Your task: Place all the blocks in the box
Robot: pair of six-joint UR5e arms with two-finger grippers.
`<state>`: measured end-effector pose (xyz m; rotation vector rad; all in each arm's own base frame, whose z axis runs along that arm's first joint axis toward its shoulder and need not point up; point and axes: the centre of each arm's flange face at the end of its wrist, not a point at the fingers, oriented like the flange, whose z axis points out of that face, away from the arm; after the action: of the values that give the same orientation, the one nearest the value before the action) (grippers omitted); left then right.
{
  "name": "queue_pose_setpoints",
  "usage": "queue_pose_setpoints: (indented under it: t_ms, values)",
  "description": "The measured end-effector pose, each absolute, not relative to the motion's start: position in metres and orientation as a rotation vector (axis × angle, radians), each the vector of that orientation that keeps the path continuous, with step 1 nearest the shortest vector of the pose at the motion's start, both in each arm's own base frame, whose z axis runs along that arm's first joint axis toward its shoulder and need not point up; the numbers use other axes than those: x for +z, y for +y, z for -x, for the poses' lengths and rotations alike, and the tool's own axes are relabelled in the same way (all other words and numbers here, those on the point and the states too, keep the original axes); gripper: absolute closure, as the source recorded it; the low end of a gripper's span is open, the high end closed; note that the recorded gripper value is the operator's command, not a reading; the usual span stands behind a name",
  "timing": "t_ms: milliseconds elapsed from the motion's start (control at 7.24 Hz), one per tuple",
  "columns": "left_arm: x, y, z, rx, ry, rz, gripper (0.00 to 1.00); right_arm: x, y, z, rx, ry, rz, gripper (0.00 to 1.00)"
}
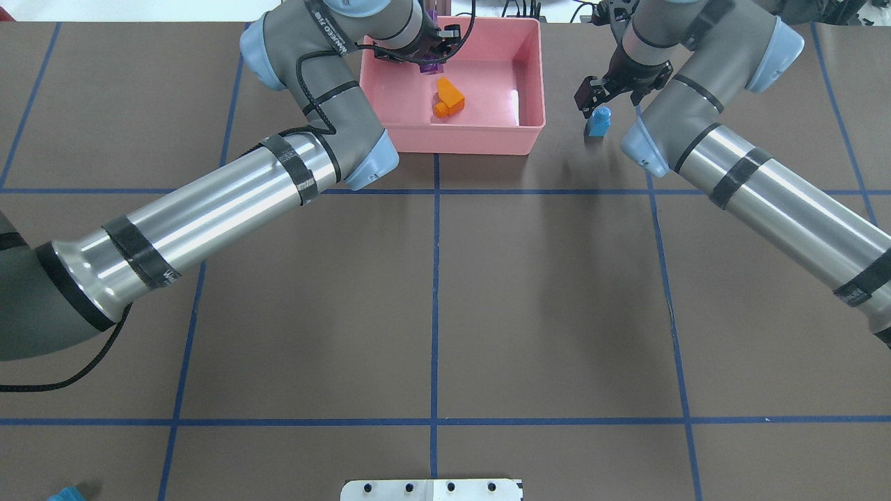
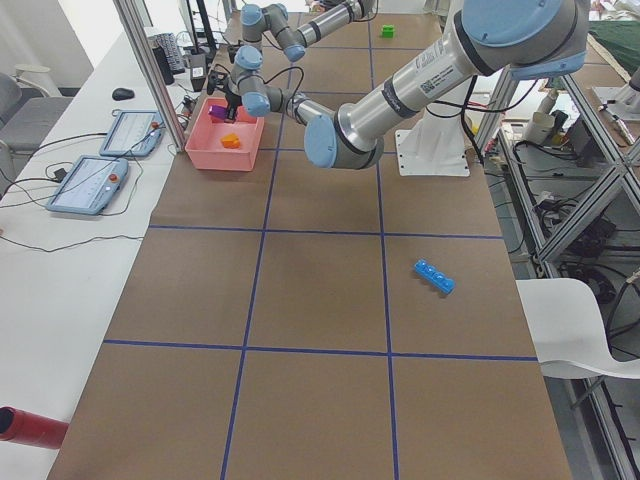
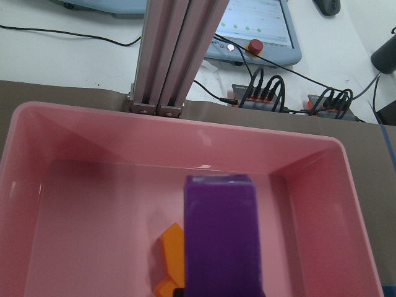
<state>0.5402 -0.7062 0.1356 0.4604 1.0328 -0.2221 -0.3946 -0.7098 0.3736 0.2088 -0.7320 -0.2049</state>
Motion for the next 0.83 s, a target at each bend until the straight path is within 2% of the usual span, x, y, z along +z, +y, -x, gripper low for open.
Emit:
queue_pose_setpoints:
  t_ms: [276,414,552,829]
  values:
    - [0.142,-0.708,-0.547,-0.231,1.016,-0.468,1.0,0.375,-0.714,0.414,-0.203,-0.715,-0.186,0.04]
    - [0.14,-0.706,-0.55,-0.229,1.015,-0.468,0.62,0.382,-0.719,0.421,-0.197,-0.69,-0.18,0.06]
    - [0.139,-0.705,-0.553,-0.227,1.015,-0.468,0.01,0.393,-0.723,0.426,-0.193,-0.67,-0.179,0.15]
    - [0.138,-0.704,-0.558,-0.223,1.011,-0.468,0.0,0.413,-0.727,0.429,-0.186,-0.658,-0.18,1.0]
